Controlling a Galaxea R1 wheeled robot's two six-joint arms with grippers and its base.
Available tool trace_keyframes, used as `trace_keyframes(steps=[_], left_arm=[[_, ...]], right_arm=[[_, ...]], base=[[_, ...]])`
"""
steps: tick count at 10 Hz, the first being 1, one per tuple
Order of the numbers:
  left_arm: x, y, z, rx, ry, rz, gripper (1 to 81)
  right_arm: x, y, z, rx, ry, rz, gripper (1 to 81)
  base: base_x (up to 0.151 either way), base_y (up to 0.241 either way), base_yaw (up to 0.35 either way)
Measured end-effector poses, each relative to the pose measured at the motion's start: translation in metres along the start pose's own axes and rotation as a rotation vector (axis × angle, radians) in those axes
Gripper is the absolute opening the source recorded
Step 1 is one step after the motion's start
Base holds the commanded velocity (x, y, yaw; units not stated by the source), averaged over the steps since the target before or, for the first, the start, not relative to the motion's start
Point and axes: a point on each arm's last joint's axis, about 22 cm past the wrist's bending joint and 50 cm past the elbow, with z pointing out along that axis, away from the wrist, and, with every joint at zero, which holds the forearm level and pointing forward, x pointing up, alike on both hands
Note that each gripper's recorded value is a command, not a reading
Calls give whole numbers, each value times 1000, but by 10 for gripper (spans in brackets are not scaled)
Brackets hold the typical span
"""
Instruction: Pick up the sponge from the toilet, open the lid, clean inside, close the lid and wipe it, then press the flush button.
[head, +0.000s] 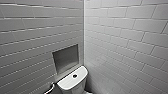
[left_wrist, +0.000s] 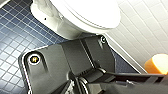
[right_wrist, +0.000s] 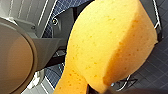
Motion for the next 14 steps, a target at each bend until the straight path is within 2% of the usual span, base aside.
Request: trace_keyframes(steps=[2, 7, 8, 11, 14], left_arm=[[49, 7, -20, -40, 34, 32, 811], [123, 19, -27, -165, -14, 0, 811], [144, 23, -32, -186, -10, 9, 811], [214, 21, -62, -198, 35, 51, 811], [277, 37, -90, -239, 72, 98, 811]], right_arm=[[-2, -7, -7, 22, -8, 12, 10], [-35, -2, -14, 6, -85, 87, 10], [-34, -2, -13, 5, -87, 89, 10], [-26, -2, -12, 6, -70, 88, 10], [-26, -4, -11, 8, -70, 89, 10]], base=[[0, 0, 0], [0, 0, 0], [0, 0, 0], [0, 0, 0], [0, 0, 0]])
